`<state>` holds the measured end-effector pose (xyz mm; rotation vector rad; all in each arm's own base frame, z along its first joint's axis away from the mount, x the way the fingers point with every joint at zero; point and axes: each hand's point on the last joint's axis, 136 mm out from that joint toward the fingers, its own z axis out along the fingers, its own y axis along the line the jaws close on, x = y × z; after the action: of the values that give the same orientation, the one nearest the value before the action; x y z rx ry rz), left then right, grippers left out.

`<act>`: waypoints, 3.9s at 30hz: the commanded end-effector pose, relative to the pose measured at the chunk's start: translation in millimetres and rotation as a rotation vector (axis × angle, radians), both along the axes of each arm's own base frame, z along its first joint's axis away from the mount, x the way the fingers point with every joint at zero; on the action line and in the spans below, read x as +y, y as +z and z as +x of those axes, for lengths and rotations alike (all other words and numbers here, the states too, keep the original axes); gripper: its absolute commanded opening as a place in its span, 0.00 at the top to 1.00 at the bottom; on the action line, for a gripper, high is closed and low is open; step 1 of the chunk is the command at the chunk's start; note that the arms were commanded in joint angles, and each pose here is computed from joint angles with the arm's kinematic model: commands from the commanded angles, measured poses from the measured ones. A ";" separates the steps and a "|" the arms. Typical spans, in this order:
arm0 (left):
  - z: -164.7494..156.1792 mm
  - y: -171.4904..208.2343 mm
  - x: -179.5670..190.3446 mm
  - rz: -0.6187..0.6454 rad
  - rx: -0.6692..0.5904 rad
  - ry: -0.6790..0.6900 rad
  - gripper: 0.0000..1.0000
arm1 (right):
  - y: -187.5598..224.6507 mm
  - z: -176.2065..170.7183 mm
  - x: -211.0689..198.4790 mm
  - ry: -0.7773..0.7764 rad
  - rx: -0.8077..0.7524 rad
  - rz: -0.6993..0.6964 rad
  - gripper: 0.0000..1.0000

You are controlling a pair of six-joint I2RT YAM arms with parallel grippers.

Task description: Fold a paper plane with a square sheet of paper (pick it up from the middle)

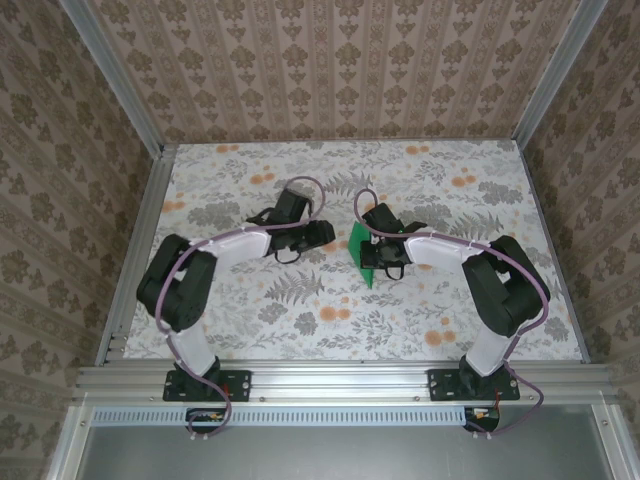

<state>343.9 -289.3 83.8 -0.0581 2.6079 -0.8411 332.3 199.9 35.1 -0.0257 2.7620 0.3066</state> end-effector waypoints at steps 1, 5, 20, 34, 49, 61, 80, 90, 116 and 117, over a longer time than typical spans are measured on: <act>-3.2 -5.1 51.5 0.170 0.002 0.124 0.42 | 5.4 -1.7 -18.2 -0.006 -0.010 -0.161 0.94; -7.9 -6.4 76.2 0.207 0.013 0.183 0.35 | 3.7 1.4 -13.2 0.007 -0.007 -0.217 0.92; -17.9 -14.7 106.9 0.269 0.047 0.254 0.15 | -12.2 4.3 3.4 0.042 0.043 -0.253 0.82; -21.6 -8.5 123.8 0.298 0.037 0.268 0.00 | -1.9 13.0 6.3 0.035 0.015 -0.260 0.92; -45.4 -1.5 198.2 0.297 0.046 0.422 0.00 | 4.0 79.1 29.7 -0.018 -0.034 -0.278 0.93; -55.4 -4.6 211.1 0.275 0.055 0.443 0.00 | -20.4 80.9 32.1 -0.009 0.020 -0.309 0.83; -47.9 28.9 226.6 0.310 -0.011 0.472 0.00 | 113.1 82.8 28.4 -0.029 -0.194 -0.186 0.50; -36.5 55.2 265.1 0.344 -0.092 0.535 0.00 | 189.6 69.3 -43.2 -0.167 -0.431 -0.116 0.14; 2.5 36.8 332.7 0.596 -0.588 0.486 0.00 | 102.2 42.1 -257.3 -0.549 -0.745 -0.408 0.00; 5.5 36.3 327.0 0.587 -0.613 0.452 0.00 | 99.7 46.0 -251.7 -0.508 -0.765 -0.396 0.00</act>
<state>323.3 50.2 89.2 -0.3598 2.1861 0.1244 355.8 -62.1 113.8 0.4556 2.0658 -0.4025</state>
